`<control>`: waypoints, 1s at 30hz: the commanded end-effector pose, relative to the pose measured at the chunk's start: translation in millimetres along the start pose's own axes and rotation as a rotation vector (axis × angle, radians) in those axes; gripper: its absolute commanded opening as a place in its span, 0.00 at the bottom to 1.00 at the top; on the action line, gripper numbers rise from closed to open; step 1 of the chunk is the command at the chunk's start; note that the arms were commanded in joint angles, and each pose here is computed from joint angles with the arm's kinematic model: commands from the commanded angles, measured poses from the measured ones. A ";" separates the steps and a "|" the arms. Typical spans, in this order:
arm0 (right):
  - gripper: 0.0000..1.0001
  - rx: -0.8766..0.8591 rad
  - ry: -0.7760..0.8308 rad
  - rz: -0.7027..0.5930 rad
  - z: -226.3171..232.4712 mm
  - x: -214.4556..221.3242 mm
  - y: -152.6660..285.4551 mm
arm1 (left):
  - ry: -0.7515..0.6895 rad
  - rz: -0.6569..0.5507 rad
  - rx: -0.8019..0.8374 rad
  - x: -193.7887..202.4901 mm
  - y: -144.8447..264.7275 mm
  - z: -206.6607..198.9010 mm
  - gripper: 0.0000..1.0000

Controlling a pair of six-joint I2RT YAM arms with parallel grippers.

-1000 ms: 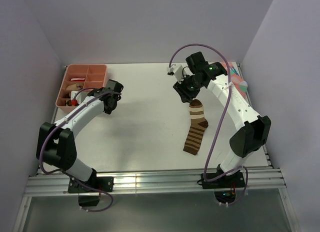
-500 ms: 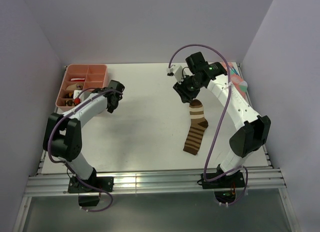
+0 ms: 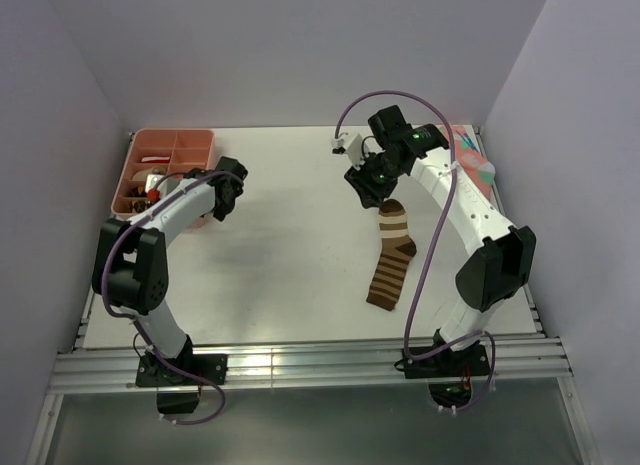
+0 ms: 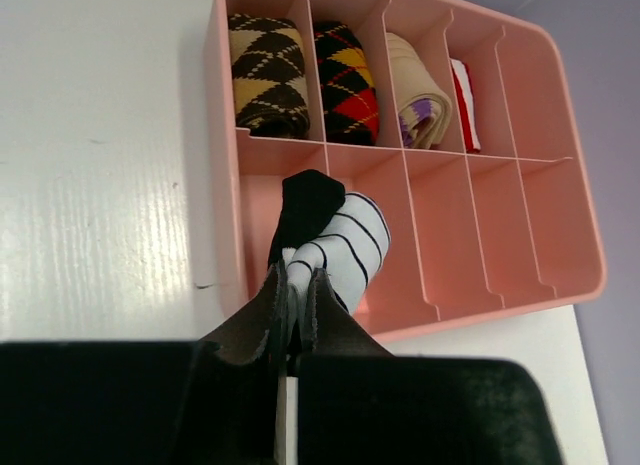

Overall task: Roll the socks
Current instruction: Place the sock in the storage box.

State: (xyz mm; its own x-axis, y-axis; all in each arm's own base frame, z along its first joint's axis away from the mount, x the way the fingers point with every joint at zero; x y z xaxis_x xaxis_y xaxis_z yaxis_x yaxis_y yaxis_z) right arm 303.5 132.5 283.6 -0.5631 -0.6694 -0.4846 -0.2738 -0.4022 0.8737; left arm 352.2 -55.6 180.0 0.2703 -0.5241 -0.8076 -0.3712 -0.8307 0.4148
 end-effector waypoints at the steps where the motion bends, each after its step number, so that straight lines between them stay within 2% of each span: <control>1: 0.45 -0.005 0.014 -0.036 -2.2 -9.0 8.0 | 0.684 -0.078 -0.004 -22.8 -0.5 -11.7 0.00; 9: 0.45 -0.021 0.016 -0.027 -2.0 -6.9 2.8 | 0.650 -0.113 -0.023 -25.9 -2.4 -6.5 0.00; 30: 0.45 -0.026 0.031 -0.004 -3.3 -0.6 -4.8 | 0.605 -0.173 -0.049 -17.6 -21.6 -23.0 0.00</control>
State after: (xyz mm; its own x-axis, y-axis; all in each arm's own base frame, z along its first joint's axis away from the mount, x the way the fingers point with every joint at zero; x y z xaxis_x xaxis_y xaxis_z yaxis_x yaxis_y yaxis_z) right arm 304.7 134.0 280.0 -0.5521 -0.6811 -0.4810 -0.2540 -0.4121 0.8750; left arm 353.1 -43.1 165.1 0.1331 -0.4526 -0.8817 -0.2685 -0.8729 0.4075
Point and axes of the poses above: each gripper's point midway between its finger pads, its own y axis back along the fingers, its own z axis along the line the jaws close on, x = y × z, the point moved 9 cm from there along y, back along the fingers, and after that the axes turned 6 degrees about -y, right-handed, at the moved point
